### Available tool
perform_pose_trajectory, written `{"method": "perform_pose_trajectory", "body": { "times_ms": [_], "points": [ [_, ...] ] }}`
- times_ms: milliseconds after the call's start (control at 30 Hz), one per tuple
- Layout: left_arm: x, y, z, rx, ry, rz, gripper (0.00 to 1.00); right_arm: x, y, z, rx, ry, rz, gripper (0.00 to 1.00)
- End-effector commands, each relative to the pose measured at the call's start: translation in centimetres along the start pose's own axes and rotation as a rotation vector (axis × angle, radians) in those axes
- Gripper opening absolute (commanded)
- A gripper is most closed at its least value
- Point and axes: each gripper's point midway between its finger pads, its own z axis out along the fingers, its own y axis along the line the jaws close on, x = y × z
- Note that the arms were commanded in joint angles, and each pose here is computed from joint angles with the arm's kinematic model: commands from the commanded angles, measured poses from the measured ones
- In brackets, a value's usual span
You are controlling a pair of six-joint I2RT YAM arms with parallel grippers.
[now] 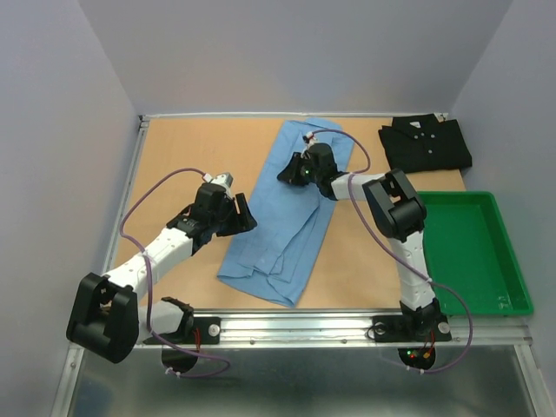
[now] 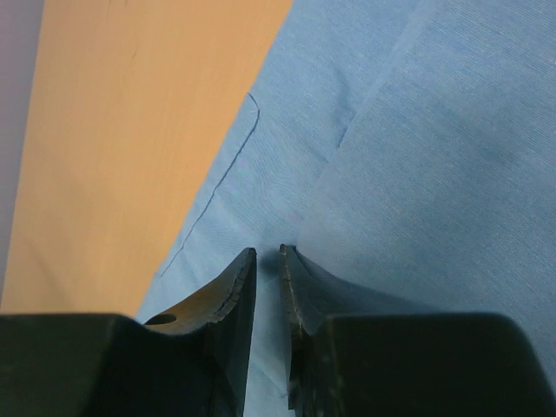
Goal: Fold and stack the long sleeve shirts
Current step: Fold the shirt
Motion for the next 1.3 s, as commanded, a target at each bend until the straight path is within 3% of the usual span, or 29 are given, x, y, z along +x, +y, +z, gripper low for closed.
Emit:
{"method": "perform_pose_trajectory", "body": {
  "times_ms": [0, 167, 233, 400, 600, 1000, 1267],
  "points": [
    [0.5, 0.2, -0.5, 0.011, -0.014, -0.006, 0.71, -0.1, 0.0, 0.7, -0.026, -0.041, -0.022, 0.23],
    [0.8, 1.0, -0.9, -0.024, -0.029, -0.039, 0.72, -3.7, 3.0, -0.8, -0.071, -0.108, -0.089, 0.32],
    [1.1, 1.5, -0.9, -0.046, -0.015, -0.047, 0.73, -5.8, 4.4, -2.0, -0.057, -0.134, -0.136, 0.40],
    [0.7, 3.3, -0.8, -0.143, -0.011, -0.045, 0.74, -8.0, 4.2, -5.2, 0.073, -0.162, -0.223, 0.48],
    [0.3, 4.7, -0.3, -0.201, -0.001, -0.039, 0.74, -7.1, -0.4, -8.7, 0.333, -0.128, -0.274, 0.48],
    [2.7, 5.6, 1.9, -0.215, 0.115, -0.051, 0.71, -4.0, -5.0, -7.9, 0.461, -0.006, -0.343, 0.41],
    [5.5, 5.2, 2.3, -0.153, 0.172, -0.129, 0.53, -3.2, -6.2, -5.0, 0.448, 0.074, -0.413, 0.41]
  ]
}}
